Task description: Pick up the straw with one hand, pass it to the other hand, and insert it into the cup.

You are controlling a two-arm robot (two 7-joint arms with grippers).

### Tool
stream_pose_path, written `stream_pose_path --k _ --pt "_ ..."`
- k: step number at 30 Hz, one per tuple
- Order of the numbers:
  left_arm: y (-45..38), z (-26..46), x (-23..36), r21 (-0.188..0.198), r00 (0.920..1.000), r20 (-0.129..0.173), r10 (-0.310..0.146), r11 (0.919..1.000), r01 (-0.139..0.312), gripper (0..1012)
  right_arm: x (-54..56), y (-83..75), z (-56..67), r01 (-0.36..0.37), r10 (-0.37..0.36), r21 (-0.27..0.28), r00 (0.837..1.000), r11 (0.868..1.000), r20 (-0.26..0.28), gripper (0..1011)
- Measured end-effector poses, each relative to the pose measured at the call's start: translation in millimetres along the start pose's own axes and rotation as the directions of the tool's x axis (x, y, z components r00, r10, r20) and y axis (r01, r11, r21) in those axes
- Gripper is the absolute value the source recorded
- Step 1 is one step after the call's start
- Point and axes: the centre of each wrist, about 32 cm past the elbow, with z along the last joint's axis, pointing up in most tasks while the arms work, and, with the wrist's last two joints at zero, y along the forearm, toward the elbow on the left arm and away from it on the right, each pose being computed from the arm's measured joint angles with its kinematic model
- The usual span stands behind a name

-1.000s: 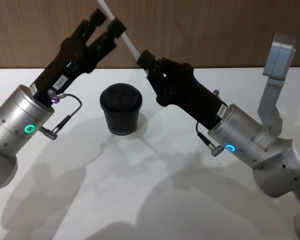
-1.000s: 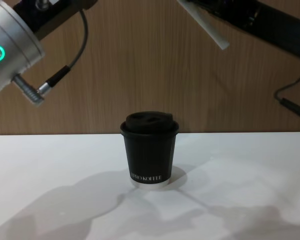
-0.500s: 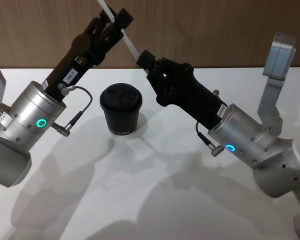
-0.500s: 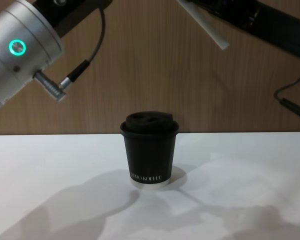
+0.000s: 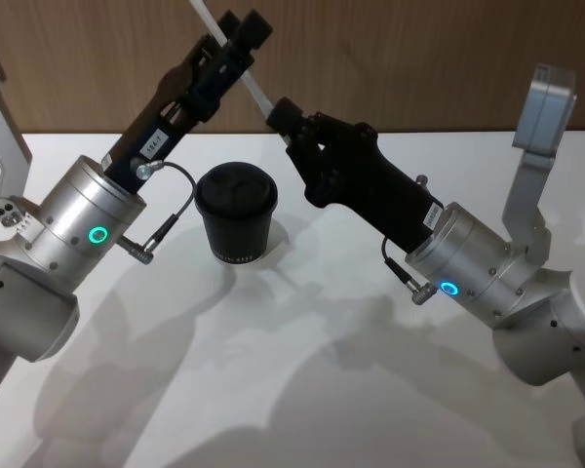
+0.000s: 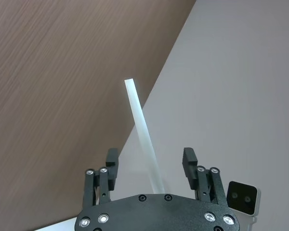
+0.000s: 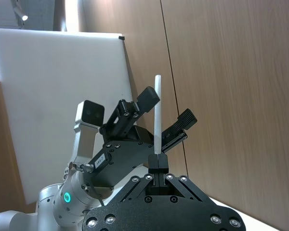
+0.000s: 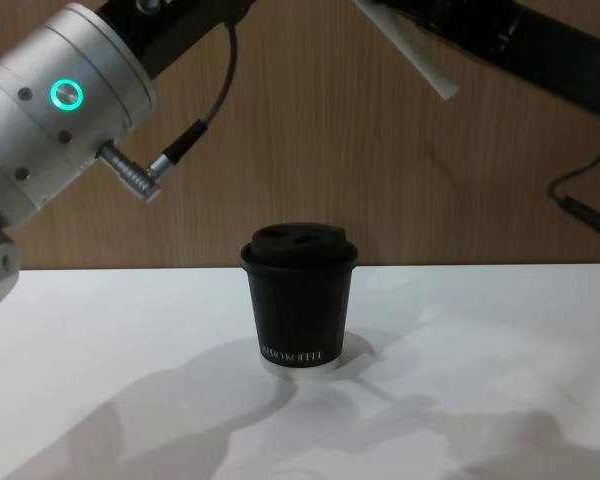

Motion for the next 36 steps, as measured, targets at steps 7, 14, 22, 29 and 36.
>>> stream_pose_path --k 7,14,22,29,36 --pt "-2.6 -1.1 -0.1 -0.003 1.0 -0.001 -0.007 1.0 0.007 675 0.0 0.0 0.0 0.0 0.0 0.0 1.0 1.0 0.0 0" --pt "-4.4 -1.6 -0.5 -0.007 0.9999 0.004 -0.017 0.9998 0.017 449 0.0 0.0 0.0 0.0 0.0 0.0 1.0 1.0 0.0 0" --pt "-4.6 -1.3 -0.7 -0.009 0.9997 0.009 -0.021 0.9997 0.021 180 0.0 0.0 0.0 0.0 0.0 0.0 1.0 1.0 0.0 0" --pt "-4.2 -0.8 -1.1 -0.011 0.9996 0.014 -0.022 0.9997 0.023 71 0.0 0.0 0.0 0.0 0.0 0.0 1.0 1.0 0.0 0" --pt "-2.9 -0.6 -1.8 -0.017 0.9996 0.02 -0.02 0.9997 0.02 25 0.0 0.0 0.0 0.0 0.0 0.0 1.0 1.0 0.0 42"
